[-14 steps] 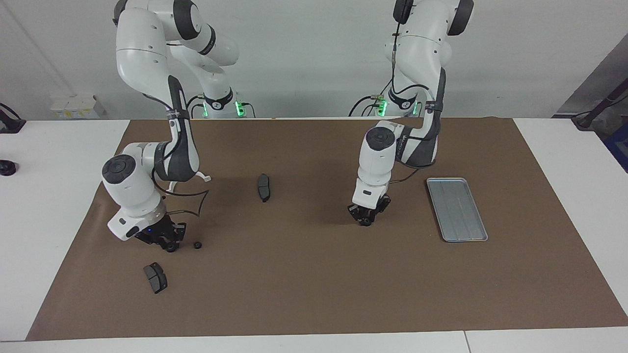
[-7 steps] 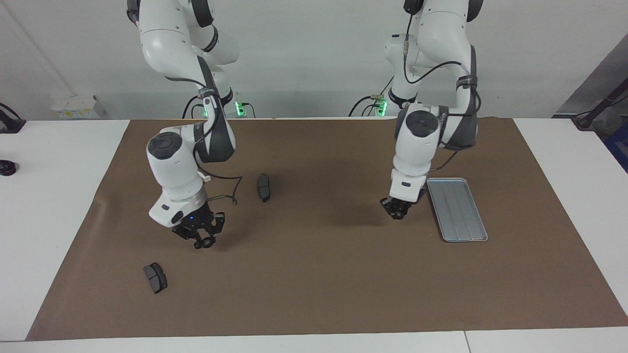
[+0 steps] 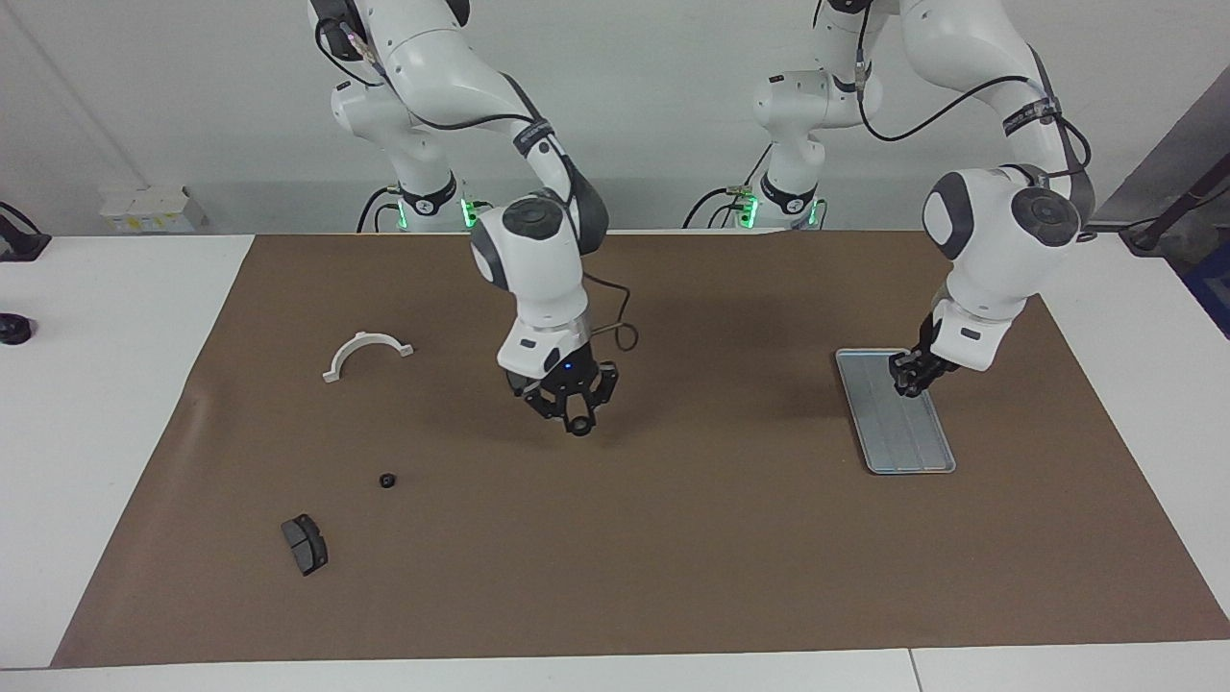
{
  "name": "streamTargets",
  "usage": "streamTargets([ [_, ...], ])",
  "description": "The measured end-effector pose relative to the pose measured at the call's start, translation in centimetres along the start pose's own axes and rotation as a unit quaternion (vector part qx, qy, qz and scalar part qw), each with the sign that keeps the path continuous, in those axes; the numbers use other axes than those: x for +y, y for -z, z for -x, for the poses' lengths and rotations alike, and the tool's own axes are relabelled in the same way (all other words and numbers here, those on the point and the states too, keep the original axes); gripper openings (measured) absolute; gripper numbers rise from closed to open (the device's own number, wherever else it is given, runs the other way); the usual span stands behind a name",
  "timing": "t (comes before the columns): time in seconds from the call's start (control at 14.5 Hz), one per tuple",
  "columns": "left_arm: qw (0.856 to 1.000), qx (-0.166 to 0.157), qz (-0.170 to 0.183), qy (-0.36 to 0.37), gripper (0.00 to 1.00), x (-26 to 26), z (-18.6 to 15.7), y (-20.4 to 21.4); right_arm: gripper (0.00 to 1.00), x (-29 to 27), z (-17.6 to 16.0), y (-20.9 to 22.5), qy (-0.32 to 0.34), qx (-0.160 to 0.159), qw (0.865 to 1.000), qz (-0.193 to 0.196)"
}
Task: Pick bearing gear from pile to tray
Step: 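Place the gear on the tray while the right gripper carries another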
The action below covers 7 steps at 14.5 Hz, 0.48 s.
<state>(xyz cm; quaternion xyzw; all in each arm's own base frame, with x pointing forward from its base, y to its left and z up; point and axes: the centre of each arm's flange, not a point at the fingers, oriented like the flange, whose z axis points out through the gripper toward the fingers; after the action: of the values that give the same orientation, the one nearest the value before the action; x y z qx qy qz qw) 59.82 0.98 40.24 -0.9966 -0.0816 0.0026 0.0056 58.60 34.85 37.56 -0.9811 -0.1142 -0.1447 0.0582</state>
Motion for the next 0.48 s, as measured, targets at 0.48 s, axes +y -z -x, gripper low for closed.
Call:
streamTargets([
  [0.48,1.000,0.001,0.003,-0.014,0.34,-1.6,6.1,-6.8,0.35,-11.5,2.4,-5.0,-0.021,0.017,0.999,-0.045],
])
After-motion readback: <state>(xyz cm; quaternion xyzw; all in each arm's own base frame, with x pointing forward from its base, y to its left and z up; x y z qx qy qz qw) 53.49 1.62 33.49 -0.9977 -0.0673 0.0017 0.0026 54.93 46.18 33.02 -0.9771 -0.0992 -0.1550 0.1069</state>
